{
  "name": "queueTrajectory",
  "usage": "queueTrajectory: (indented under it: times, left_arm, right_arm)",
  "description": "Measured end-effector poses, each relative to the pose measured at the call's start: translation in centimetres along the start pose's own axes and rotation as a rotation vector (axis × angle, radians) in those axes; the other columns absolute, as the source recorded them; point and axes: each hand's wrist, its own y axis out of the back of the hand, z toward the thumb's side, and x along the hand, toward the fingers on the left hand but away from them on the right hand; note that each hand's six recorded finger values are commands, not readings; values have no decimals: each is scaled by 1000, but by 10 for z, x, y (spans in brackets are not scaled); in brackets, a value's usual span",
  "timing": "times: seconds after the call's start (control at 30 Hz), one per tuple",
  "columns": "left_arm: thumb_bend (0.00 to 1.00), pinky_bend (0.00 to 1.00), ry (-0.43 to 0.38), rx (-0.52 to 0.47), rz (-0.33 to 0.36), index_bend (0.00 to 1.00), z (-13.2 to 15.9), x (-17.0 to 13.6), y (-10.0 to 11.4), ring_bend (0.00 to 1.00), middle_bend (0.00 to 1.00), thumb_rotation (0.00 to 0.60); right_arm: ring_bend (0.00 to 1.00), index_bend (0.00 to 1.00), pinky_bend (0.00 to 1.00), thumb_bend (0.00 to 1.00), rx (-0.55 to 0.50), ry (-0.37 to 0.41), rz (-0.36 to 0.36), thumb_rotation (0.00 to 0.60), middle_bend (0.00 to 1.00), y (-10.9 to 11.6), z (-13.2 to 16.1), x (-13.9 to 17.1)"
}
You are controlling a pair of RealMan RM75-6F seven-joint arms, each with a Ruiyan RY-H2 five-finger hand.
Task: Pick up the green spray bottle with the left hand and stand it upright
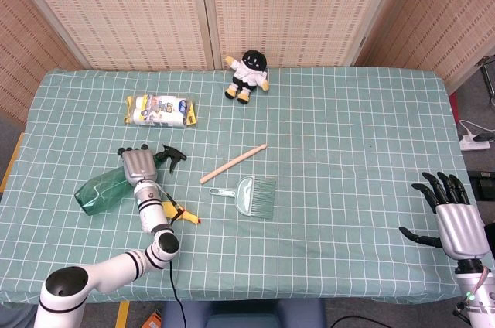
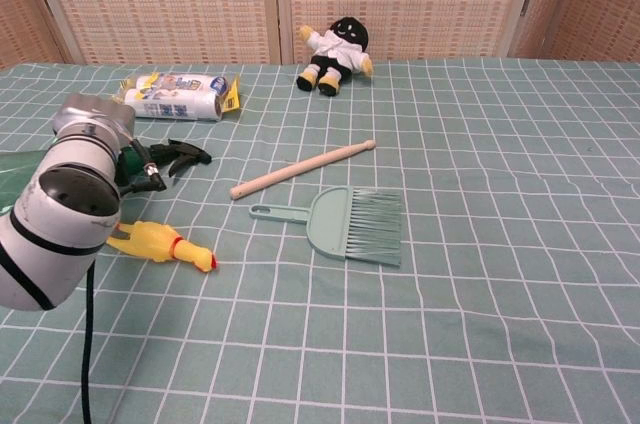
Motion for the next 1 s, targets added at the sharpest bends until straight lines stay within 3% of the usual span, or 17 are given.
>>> queueTrajectory:
  times: [0.17, 0.57, 0.67, 0.77, 0.83, 1.0]
  left_arm:
    - [284, 301, -10, -13, 36, 327, 3, 0, 6, 340, 499, 600]
    - [288, 304, -52, -66, 112, 343, 7, -8, 31, 354, 520, 600]
    - [288, 307, -80, -106, 167, 358, 5, -10, 50, 370, 536, 600]
    - [288, 313, -102, -149, 263, 369, -3, -10, 76, 385, 552, 600]
    - [288, 319, -119, -207, 328, 377, -12, -10, 95, 394, 562, 600]
    - [288, 324, -139, -422, 401, 384, -43, -7, 128, 404, 573, 600]
  right_arm:
    - [28, 232, 39, 0, 0, 0, 1, 600, 94, 0, 0, 0]
    - [29, 235, 39, 0, -3, 1, 4, 600, 94, 0, -1, 0]
    - [29, 237, 39, 0, -4, 1, 4, 600, 94, 0, -1, 0]
    - [29, 238, 39, 0, -3, 2, 2, 600, 94, 0, -1, 0]
    - [28, 238, 39, 0, -2, 1, 1, 600, 94, 0, -1, 0]
    - [28, 238, 39, 0, 2, -2, -7, 600, 94, 0, 0, 0]
